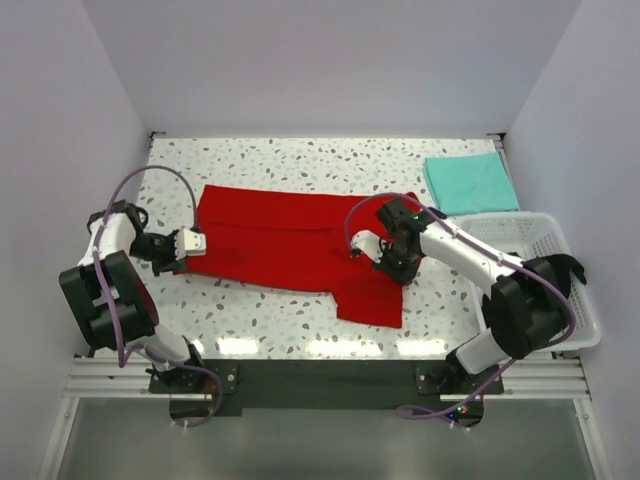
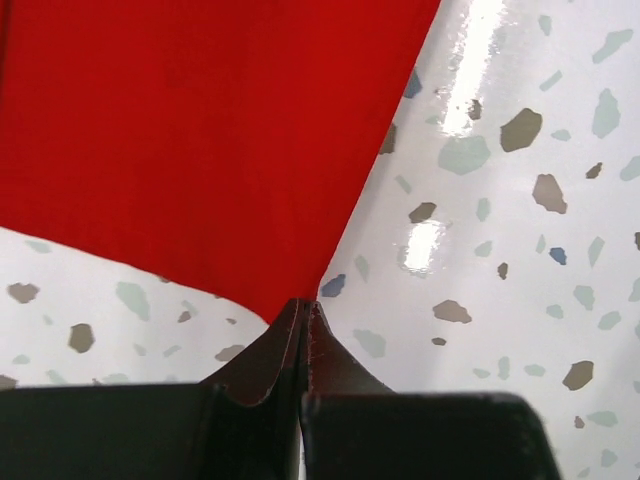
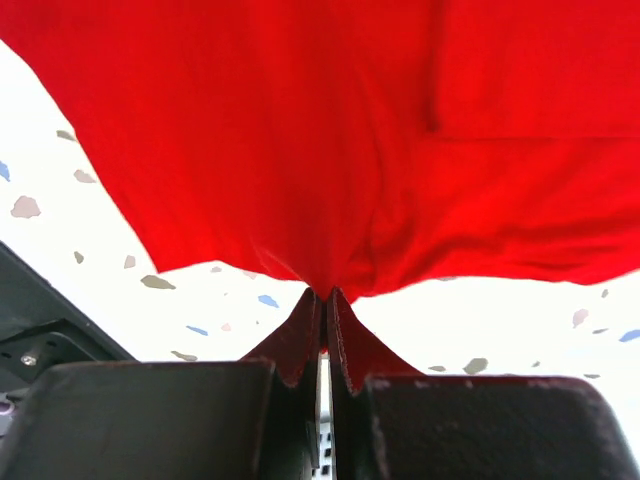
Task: Fold and stack the t-shirts
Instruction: Fold the tshirt
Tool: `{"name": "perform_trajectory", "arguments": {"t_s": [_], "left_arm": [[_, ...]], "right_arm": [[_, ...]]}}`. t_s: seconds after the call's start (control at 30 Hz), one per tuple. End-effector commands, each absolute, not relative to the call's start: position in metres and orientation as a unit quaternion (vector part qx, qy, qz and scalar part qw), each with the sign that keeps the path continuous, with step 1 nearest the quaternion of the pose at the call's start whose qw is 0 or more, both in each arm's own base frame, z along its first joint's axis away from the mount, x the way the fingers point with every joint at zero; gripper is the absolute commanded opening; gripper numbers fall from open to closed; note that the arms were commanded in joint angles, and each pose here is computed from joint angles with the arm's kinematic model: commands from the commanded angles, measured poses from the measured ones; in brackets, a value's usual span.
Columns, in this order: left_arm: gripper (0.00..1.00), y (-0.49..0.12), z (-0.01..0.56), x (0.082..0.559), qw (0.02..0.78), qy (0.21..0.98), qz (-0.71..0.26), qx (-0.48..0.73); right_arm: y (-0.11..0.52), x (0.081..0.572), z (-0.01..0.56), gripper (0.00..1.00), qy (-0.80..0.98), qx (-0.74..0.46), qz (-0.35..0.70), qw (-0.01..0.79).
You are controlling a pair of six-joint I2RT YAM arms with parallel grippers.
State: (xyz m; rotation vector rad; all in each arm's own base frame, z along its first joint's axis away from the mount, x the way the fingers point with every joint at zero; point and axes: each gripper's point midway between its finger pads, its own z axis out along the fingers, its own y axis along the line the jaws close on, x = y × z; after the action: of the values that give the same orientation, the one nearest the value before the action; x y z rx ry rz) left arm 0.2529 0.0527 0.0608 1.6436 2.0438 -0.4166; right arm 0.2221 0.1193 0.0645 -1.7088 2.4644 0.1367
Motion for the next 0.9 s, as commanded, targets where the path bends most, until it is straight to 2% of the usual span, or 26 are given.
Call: {"name": "perform_trajectory", "arguments": {"t_s": [0.0, 0.5, 0.87], "left_arm": [[0.0, 0.048, 0.076, 0.265, 0.268, 0.753, -0.172, 0.576], [0.0, 0.051, 0.102, 0.318, 0.328, 0.761, -0.187, 0.527], [0.0, 0.04, 0.097, 0.356, 0.337, 0.771, -0.188, 0.507]], "right_arm": [[0.118, 0.236, 0.079, 0.0, 0.825, -0.557, 0.059, 0.076], [0.112, 0.273, 0.096, 0.0, 0.83, -0.549, 0.066, 0.078], [0.11, 0.313, 0.099, 0.0, 0.834, -0.544, 0.057, 0.073]]}}
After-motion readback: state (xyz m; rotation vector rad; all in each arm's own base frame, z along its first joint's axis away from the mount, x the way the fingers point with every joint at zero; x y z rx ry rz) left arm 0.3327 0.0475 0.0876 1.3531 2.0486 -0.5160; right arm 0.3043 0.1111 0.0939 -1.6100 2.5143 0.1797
